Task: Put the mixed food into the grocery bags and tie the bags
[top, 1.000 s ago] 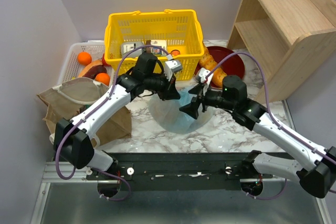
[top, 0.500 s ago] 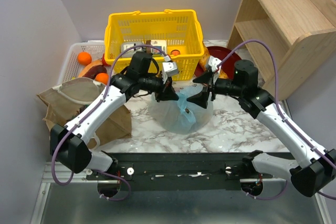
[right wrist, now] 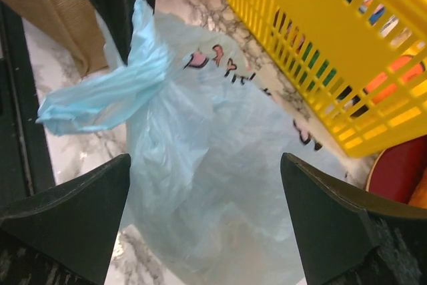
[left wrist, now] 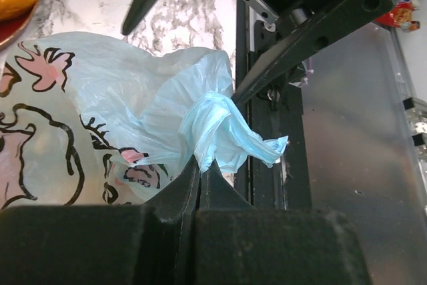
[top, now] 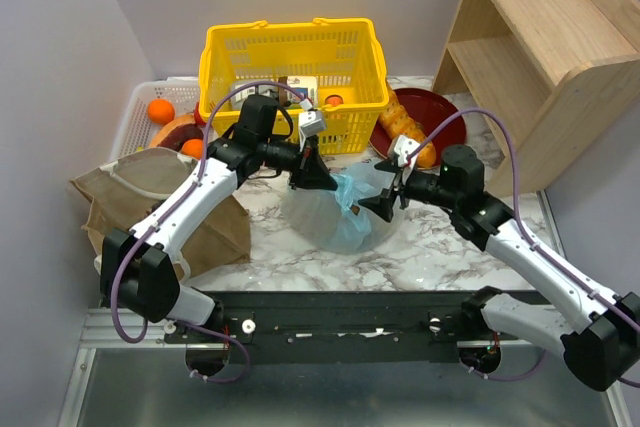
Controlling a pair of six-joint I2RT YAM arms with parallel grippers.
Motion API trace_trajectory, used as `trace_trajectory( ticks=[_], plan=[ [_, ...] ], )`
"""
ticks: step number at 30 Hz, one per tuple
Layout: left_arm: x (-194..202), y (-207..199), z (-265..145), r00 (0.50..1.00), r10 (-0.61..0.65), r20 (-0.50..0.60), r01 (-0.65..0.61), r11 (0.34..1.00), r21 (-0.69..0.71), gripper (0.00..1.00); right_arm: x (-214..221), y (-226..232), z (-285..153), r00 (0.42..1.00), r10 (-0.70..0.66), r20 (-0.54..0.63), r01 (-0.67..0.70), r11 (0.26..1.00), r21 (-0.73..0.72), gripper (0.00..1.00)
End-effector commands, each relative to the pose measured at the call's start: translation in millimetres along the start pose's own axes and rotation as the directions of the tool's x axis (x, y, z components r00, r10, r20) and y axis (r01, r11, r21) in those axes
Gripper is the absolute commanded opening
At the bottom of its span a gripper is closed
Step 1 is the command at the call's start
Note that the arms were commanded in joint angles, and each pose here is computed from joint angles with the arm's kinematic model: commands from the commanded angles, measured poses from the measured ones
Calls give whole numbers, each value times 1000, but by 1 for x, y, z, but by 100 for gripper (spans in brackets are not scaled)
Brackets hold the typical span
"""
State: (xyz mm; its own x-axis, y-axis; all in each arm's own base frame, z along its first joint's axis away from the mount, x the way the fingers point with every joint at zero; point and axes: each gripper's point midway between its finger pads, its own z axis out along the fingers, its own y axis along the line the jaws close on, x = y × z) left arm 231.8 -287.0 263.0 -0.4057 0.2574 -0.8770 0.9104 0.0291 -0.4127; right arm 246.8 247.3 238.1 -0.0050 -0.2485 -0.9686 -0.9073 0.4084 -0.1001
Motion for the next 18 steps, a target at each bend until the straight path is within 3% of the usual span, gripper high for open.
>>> trace_trajectory(
  ticks=[1, 9, 18],
  plan=[
    [-6, -15, 0, 1000, -4, 7, 3, 996, 88, 0, -18, -19, 17, 991, -113, 73, 109, 992, 60, 100],
    [-2, -15, 2, 1000, -15, 5, 15, 994, 112, 0, -7, -8, 47, 985, -136, 101, 133, 990, 43, 100],
    [1, -18, 3, 1000, -26, 6, 25, 990, 136, 0, -6, -29, 57, 956, -208, 207, 168, 967, 194, 98]
  ],
)
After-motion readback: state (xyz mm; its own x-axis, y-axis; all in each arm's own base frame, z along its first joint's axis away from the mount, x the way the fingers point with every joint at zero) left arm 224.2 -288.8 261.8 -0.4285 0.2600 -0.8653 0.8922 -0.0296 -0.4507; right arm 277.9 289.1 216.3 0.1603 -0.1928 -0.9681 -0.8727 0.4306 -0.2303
